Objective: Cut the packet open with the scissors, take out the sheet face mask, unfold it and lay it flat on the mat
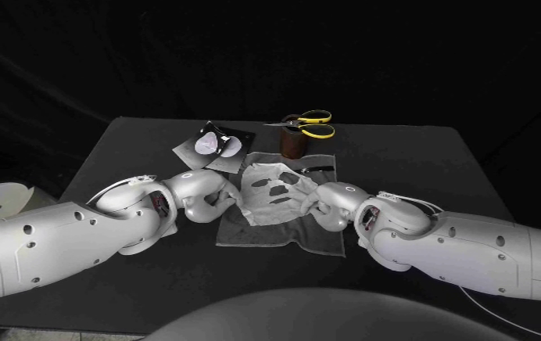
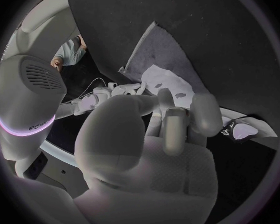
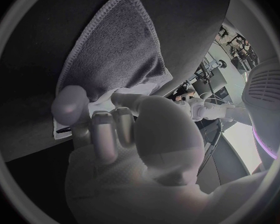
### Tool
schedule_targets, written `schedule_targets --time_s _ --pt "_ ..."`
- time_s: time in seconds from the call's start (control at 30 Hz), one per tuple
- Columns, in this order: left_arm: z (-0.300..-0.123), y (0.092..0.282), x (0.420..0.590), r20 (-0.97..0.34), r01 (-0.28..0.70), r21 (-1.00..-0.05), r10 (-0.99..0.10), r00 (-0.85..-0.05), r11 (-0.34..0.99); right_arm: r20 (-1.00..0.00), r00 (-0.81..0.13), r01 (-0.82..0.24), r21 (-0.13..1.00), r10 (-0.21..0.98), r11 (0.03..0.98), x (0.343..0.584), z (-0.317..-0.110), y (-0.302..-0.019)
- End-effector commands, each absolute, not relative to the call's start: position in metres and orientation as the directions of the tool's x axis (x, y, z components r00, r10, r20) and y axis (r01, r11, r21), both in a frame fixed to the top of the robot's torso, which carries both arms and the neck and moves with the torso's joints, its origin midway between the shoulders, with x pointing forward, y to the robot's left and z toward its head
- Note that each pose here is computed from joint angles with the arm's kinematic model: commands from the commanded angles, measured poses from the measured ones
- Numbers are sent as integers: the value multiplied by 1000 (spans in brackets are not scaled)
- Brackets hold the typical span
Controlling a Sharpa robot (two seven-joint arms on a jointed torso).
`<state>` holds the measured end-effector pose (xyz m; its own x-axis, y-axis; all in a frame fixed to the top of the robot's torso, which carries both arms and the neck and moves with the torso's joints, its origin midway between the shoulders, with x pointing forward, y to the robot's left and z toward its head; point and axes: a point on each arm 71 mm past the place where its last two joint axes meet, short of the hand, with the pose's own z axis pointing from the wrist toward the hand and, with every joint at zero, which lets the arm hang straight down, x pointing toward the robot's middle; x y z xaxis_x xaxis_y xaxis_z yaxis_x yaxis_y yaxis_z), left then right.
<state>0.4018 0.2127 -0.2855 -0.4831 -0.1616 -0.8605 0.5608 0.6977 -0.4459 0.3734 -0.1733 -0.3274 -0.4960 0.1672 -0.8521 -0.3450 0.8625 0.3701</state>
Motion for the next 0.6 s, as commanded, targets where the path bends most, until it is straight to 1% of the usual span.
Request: schedule_targets --time_s 0.03,0.13,0.33,0.43,0.6 --pt "-277 205 402 -859 598 -498 -264 -438 628 -841 -527 -304 324 126 896 373 -337 -182" --pt "-280 202 404 -857 588 -492 -240 -455 642 -840 -528 -305 325 125 895 373 -337 -181" --pt "-296 195 407 -836 553 -439 -97 -540 708 -839 -531 -307 325 123 894 372 -337 -180" --pt "-301 189 410 -827 550 -412 -45 -561 726 -838 -532 -309 326 122 894 372 -337 -179" --pt "-306 182 415 -821 555 -388 -2 -571 736 -837 -534 -310 327 121 893 372 -337 -178"
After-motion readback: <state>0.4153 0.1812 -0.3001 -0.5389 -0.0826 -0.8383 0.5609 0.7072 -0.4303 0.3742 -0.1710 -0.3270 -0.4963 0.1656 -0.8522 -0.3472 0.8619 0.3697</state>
